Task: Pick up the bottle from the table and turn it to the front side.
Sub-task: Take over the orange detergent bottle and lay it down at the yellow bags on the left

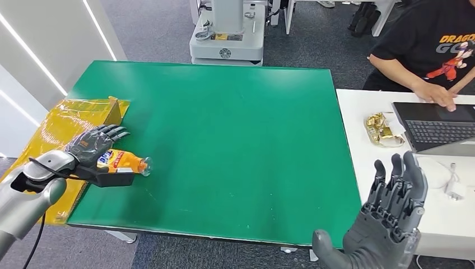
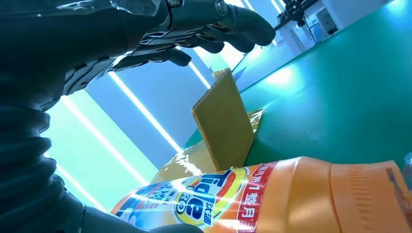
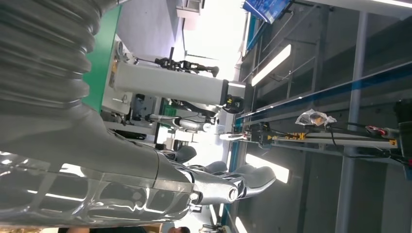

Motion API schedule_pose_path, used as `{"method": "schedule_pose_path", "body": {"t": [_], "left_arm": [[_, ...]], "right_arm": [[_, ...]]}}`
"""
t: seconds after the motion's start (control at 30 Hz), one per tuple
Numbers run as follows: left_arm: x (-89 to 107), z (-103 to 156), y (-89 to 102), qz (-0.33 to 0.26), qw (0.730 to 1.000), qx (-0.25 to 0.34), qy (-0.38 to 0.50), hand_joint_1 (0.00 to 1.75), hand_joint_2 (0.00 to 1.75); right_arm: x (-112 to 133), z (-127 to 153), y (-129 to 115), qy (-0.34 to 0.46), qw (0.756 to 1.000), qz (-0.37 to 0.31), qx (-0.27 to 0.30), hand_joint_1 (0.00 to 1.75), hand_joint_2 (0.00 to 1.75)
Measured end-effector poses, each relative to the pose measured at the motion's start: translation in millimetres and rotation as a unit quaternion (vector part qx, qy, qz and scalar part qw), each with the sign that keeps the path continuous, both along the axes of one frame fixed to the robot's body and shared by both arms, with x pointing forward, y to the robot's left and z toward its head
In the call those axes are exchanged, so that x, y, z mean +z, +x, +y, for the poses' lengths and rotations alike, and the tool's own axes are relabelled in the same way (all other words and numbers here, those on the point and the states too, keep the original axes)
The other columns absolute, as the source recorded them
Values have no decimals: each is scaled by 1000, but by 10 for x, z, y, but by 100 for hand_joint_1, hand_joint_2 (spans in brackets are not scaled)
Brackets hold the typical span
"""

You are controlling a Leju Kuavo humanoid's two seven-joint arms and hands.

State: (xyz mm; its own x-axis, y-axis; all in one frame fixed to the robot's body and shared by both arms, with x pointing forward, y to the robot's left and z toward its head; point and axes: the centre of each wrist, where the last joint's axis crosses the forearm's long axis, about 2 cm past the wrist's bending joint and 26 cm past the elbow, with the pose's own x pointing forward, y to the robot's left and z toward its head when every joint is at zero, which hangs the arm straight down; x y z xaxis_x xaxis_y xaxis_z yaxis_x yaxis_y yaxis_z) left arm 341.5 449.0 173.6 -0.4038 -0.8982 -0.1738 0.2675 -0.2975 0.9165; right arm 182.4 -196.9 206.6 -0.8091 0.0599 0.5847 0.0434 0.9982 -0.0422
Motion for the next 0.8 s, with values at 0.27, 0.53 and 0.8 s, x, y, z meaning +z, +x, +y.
{"method": "schedule_pose_path", "body": {"t": [0.27, 0.53, 0.8], "left_arm": [[79, -88, -79, -31, 998, -25, -39, 0, 175], [201, -1098, -181, -158, 821, -100, -540, 0, 175], [363, -2421, -442, -30, 459, -85, -884, 0, 175]], "right_arm": [[6, -17, -30, -5, 1000, -1, -5, 0, 175], [66, -21, -38, -15, 1000, 11, -13, 0, 175], [67, -23, -30, -7, 999, 9, -45, 0, 175]]}}
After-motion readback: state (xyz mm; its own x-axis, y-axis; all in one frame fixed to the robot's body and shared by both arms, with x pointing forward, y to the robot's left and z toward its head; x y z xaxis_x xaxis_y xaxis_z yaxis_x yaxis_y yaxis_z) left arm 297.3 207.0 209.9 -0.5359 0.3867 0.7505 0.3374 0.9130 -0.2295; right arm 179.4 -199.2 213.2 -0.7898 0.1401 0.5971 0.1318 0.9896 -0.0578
